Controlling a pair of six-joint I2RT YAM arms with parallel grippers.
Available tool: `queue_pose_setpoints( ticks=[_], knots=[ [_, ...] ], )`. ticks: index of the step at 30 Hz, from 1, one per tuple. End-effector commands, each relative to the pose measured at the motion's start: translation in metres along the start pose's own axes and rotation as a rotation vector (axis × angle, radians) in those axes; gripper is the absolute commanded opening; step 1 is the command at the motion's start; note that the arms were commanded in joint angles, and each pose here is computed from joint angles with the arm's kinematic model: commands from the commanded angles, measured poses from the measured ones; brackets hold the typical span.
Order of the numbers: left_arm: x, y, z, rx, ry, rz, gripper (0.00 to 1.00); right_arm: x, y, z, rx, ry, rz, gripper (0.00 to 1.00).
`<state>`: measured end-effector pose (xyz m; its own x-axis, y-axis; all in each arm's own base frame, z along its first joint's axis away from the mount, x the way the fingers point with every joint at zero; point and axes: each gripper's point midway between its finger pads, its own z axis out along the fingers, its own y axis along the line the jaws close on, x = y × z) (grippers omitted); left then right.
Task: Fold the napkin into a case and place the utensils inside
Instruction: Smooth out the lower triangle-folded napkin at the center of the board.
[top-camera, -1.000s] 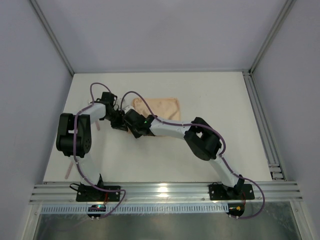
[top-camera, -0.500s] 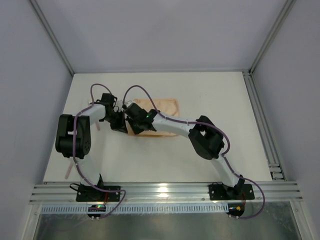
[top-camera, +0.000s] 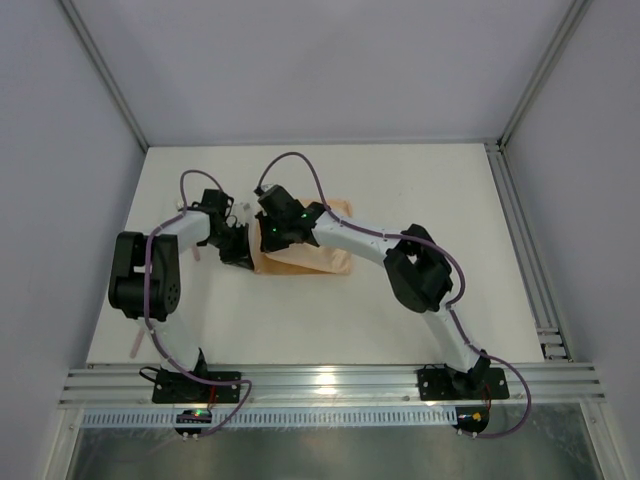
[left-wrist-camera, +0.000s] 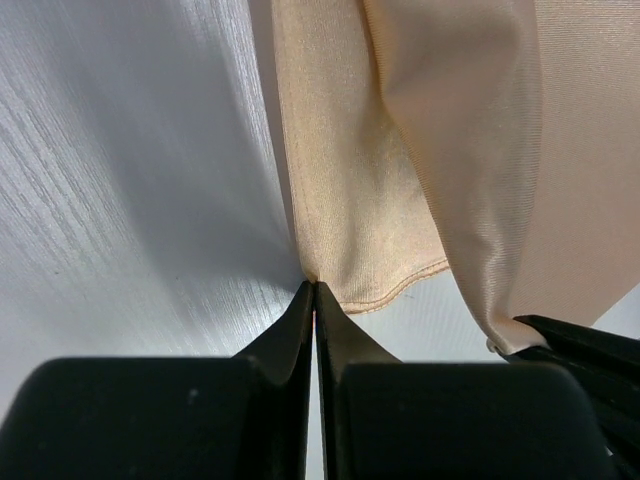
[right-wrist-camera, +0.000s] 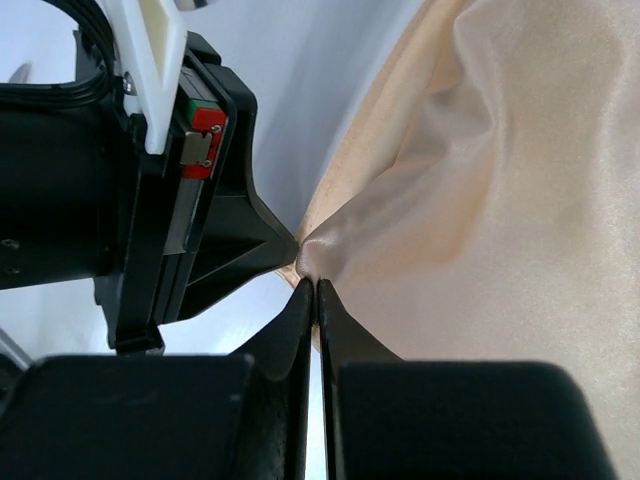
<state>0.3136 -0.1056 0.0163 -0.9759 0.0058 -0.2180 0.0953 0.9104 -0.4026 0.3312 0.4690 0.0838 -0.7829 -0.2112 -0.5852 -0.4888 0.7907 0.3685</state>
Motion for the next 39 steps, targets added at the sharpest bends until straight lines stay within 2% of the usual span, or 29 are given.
queue_pose_setpoints(
  ticks=[1,7,22,25,29,30,34,39],
  knots=[
    [0.006,0.001,-0.005,-0.017,0.004,0.017,0.0,-0.025,0.03,-0.014,-0.099,-0.064,0.052,0.03],
    [0.006,0.002,-0.003,-0.016,0.008,0.012,0.0,-0.001,0.023,0.015,-0.107,0.007,0.093,0.03],
    [0.008,0.002,-0.005,-0.018,0.015,0.024,0.0,0.023,0.014,0.043,-0.134,0.06,0.137,0.04],
    [0.008,0.003,-0.007,-0.026,0.018,0.034,0.02,0.025,0.015,0.041,-0.151,0.059,0.126,0.08],
    [0.005,0.003,-0.014,-0.036,0.015,0.045,0.12,0.026,0.019,0.033,-0.181,0.056,0.1,0.23],
    [0.002,0.003,-0.017,-0.038,0.008,0.047,0.16,0.029,0.018,0.032,-0.181,0.059,0.09,0.3],
    [-0.009,0.002,-0.035,-0.044,-0.02,0.059,0.2,0.009,0.027,0.009,-0.203,0.004,0.04,0.41],
    [-0.031,-0.002,-0.059,-0.064,-0.097,0.096,0.25,-0.044,0.054,-0.036,-0.257,-0.12,-0.055,0.5]
  ],
)
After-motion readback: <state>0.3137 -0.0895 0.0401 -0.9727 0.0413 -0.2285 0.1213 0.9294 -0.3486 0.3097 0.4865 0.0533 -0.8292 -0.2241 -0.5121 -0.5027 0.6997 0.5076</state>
